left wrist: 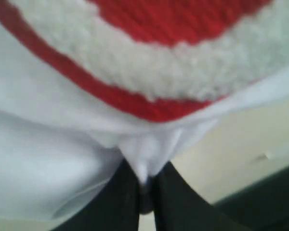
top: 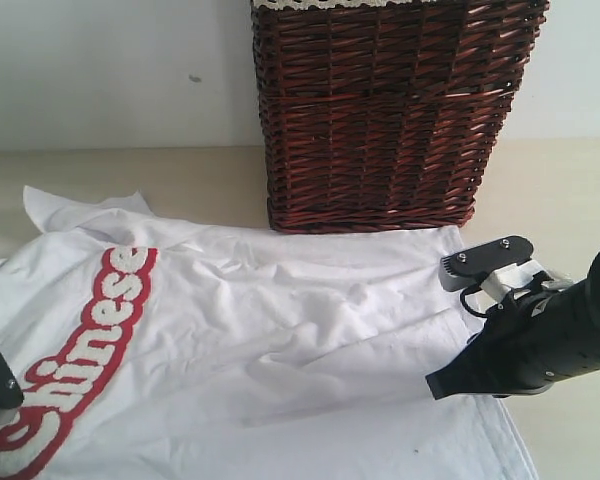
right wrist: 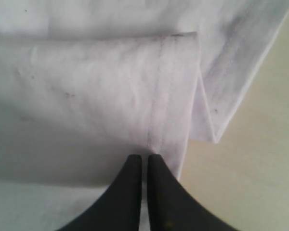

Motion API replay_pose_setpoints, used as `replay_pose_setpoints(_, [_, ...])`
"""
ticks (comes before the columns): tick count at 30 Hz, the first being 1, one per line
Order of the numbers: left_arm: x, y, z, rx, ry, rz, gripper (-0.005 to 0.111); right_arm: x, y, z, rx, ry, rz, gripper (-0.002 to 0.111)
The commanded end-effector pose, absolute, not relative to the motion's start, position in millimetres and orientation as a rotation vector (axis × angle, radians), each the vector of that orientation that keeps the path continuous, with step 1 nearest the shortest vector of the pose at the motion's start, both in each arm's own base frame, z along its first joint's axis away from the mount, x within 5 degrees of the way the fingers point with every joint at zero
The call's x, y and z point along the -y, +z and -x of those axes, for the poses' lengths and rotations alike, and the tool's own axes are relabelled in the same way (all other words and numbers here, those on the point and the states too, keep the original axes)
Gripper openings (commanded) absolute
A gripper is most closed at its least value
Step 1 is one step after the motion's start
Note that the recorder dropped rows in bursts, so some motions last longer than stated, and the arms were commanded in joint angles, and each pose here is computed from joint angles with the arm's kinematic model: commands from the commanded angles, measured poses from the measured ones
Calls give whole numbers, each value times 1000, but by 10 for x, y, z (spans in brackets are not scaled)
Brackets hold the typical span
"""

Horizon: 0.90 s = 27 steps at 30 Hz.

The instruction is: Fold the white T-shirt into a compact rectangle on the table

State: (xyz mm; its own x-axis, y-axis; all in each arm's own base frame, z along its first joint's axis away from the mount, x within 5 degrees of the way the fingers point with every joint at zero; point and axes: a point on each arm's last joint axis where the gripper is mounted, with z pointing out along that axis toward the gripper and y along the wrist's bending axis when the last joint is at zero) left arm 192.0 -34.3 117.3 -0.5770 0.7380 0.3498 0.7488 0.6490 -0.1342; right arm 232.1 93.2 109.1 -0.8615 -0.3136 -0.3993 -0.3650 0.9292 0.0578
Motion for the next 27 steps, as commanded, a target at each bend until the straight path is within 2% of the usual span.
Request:
replay_pose_setpoints(1, [391, 1283, -1767, 2311, -1, 1249, 0, -912, 1110, -2320, -2690, 181, 496, 7])
replay_pose_setpoints(8, [420, 1528, -1662, 2196, -51, 1435, 0, -912, 1110, -2320, -2690, 181, 496, 7])
replay_pose_setpoints(15, [393, 1771, -1607, 2240, -85, 1605, 0, -912, 1110, -2320, -2690, 181, 496, 7])
replay_pose_setpoints(21, [459, 1961, -1493, 2284, 36, 1789, 0, -912, 1110, -2320, -2690, 181, 496, 7])
replay_pose_setpoints(27, [430, 2128, -1409, 2322, -13, 1908, 0, -912, 1110, -2320, -2690, 181, 496, 7])
